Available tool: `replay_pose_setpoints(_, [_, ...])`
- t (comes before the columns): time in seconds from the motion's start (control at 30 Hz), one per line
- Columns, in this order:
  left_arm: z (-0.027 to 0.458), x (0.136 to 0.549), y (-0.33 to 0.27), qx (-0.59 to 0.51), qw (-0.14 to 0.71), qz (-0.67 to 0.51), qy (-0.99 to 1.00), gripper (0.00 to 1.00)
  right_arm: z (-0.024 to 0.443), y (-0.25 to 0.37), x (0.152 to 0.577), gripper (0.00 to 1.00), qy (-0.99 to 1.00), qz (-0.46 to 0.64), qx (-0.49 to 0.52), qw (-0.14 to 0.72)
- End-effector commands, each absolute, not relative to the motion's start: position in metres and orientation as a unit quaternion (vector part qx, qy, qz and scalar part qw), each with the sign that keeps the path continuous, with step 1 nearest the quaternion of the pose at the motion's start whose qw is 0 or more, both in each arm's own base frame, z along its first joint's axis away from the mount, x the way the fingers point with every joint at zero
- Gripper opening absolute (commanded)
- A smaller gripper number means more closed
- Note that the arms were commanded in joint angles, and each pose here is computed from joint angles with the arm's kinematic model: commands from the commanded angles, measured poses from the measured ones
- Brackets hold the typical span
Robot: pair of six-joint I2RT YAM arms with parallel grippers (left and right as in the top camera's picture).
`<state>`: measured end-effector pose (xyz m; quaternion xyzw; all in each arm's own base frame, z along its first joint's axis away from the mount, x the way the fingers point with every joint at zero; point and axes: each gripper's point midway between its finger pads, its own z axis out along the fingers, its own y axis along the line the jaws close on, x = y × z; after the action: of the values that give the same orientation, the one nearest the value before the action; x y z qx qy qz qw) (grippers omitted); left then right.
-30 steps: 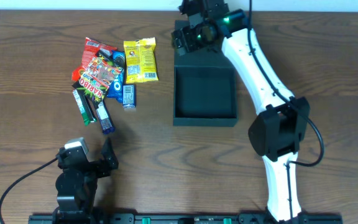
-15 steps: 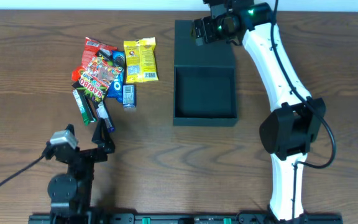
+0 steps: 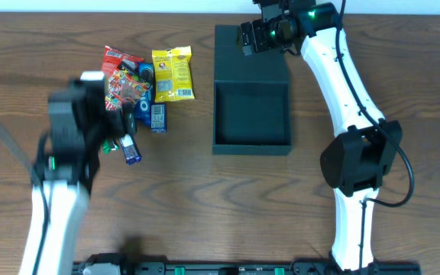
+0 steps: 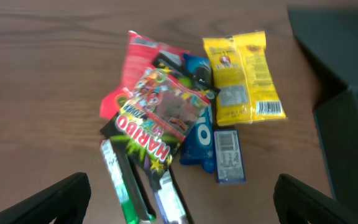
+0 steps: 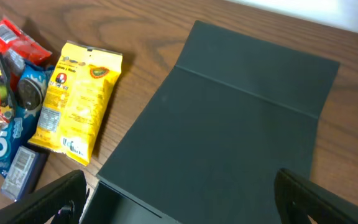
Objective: Pack container
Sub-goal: 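Move the left gripper over the red Haribo gummy bag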
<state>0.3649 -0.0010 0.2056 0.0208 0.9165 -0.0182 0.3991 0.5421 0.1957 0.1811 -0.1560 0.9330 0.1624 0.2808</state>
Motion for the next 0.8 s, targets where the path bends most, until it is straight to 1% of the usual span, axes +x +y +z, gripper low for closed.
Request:
replay_pose_setpoints(0.0, [0.203, 0.397, -0.02, 0.127, 0.377, -0.054, 0.916, 0.95, 0.2, 0.191, 0.54, 0.96, 0.928, 0.167, -0.151, 0.295])
replay_pose_setpoints(0.07, [0.195, 0.413, -0.031, 0.138, 0.365, -0.088, 0.916, 0.95, 0.2, 0.191, 0.539, 0.96, 0.93, 0.167, -0.151, 0.292])
replay_pose_setpoints(0.2, [0.172, 0.44, -0.034, 0.123, 0.361, -0.107, 0.918, 0.95, 0.197, 0.19, 0.536, 0.96, 0.932, 0.166, -0.15, 0.284])
replay_pose_setpoints(0.4, [0.136, 0.45, -0.037, 0.117, 0.331, -0.125, 0.928, 0.95, 0.195, 0.189, 0.534, 0.96, 0.934, 0.165, -0.15, 0.278])
replay_pose_setpoints(0.5, [0.111, 0.453, -0.023, 0.1, 0.307, -0.088, 0.942, 0.95, 0.196, 0.189, 0.534, 0.97, 0.934, 0.165, -0.15, 0.279])
replay_pose_setpoints(0.63, [0.08, 0.455, 0.005, 0.041, 0.273, -0.024, 0.961, 0.96, 0.196, 0.189, 0.534, 0.98, 0.934, 0.165, -0.15, 0.279])
replay_pose_setpoints(0.77, [0.06, 0.46, 0.01, 0.01, 0.263, -0.019, 0.965, 0.96, 0.196, 0.19, 0.534, 0.98, 0.934, 0.165, -0.15, 0.279])
